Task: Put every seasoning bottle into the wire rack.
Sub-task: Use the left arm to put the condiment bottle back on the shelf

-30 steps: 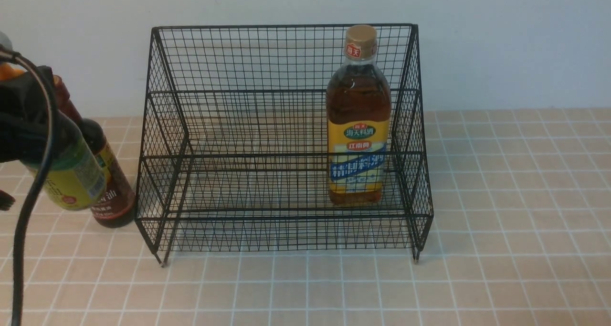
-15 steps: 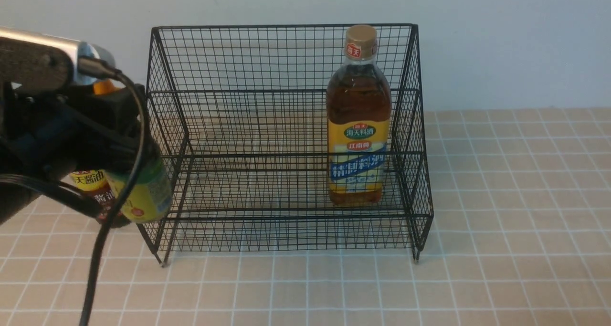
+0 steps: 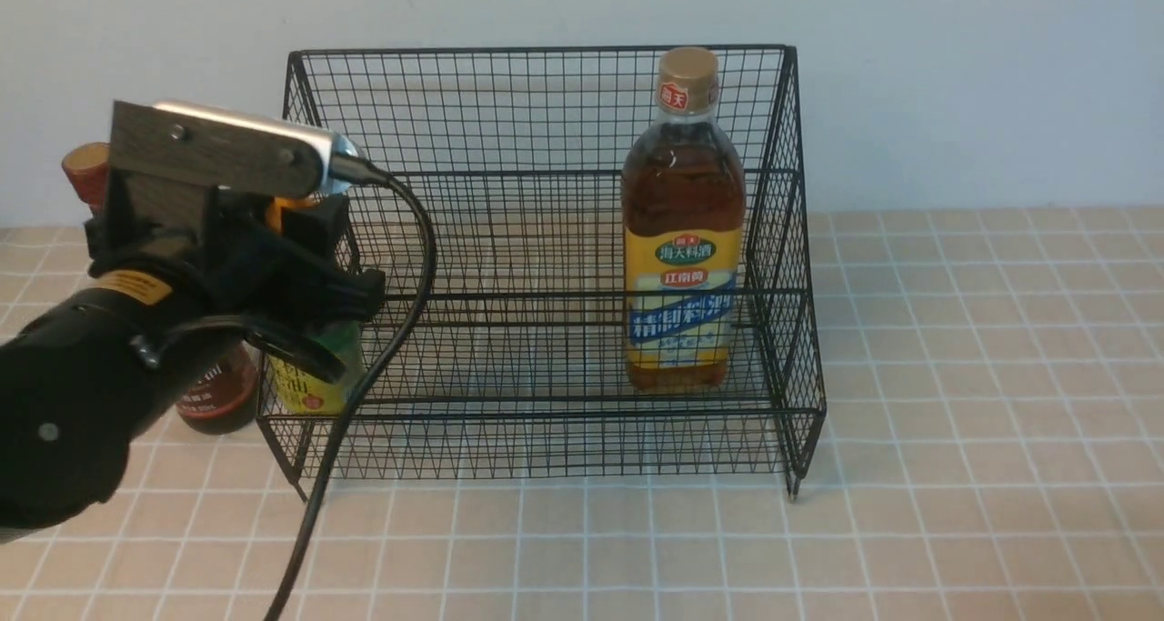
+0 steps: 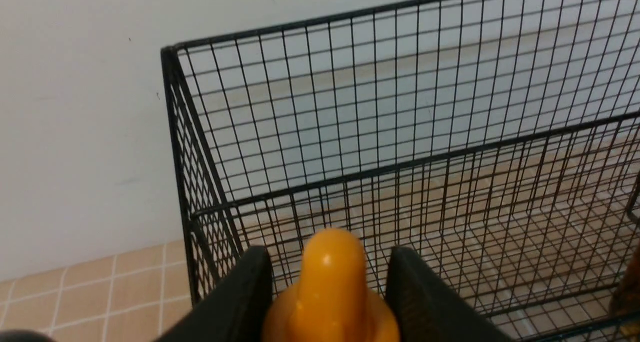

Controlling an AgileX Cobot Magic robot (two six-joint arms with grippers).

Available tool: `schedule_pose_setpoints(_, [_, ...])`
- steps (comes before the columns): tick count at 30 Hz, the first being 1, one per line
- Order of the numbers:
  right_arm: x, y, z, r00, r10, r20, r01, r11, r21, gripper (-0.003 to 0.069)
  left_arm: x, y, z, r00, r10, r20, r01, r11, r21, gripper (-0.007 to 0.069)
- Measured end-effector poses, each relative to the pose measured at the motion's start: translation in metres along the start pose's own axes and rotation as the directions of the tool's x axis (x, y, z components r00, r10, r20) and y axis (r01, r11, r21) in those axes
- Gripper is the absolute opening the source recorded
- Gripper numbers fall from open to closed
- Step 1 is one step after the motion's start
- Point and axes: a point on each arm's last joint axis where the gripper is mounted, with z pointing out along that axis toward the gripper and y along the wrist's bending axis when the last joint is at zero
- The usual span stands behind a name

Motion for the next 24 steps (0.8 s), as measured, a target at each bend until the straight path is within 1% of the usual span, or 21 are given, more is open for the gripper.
schedule_pose_setpoints(12, [0.000, 0.000, 0.000, 1.000, 0.000, 0.000, 0.000, 1.000, 0.000, -0.0015, 0.023, -0.005, 0.019, 0.994, -0.010, -0.109, 0.011, 1.000, 0.008, 0.0268])
schedule_pose_setpoints(15, [0.000, 0.000, 0.000, 1.000, 0.000, 0.000, 0.000, 1.000, 0.000, -0.0015, 0.026, -0.006, 0.022, 0.992, -0.037, -0.121, 0.038, 0.999, 0.006, 0.0274])
schedule_pose_setpoints(17, [0.000, 0.000, 0.000, 1.000, 0.000, 0.000, 0.000, 1.000, 0.000, -0.0015, 0.025, -0.006, 0.022, 0.992, -0.053, -0.114, 0.054, 0.999, 0.002, 0.0289])
schedule_pose_setpoints(18, [0.000, 0.000, 0.000, 1.000, 0.000, 0.000, 0.000, 1.000, 0.000, -0.0015, 0.024, -0.006, 0.023, 0.992, -0.065, -0.109, 0.065, 0.998, -0.002, 0.0316])
schedule_pose_setpoints(19, [0.000, 0.000, 0.000, 1.000, 0.000, 0.000, 0.000, 1.000, 0.000, -0.0015, 0.024, -0.006, 0.023, 0.992, -0.064, -0.110, 0.065, 0.998, -0.002, 0.0321])
schedule_pose_setpoints(21, [0.000, 0.000, 0.000, 1.000, 0.000, 0.000, 0.000, 1.000, 0.000, -0.0015, 0.024, -0.006, 0.023, 0.991, -0.072, -0.113, 0.072, 0.997, 0.000, 0.0372])
schedule_pose_setpoints(24, [0.000, 0.000, 0.000, 1.000, 0.000, 0.000, 0.000, 1.000, 0.000, -0.0015, 0.025, -0.006, 0.023, 0.990, -0.074, -0.121, 0.075, 0.997, 0.004, 0.0411])
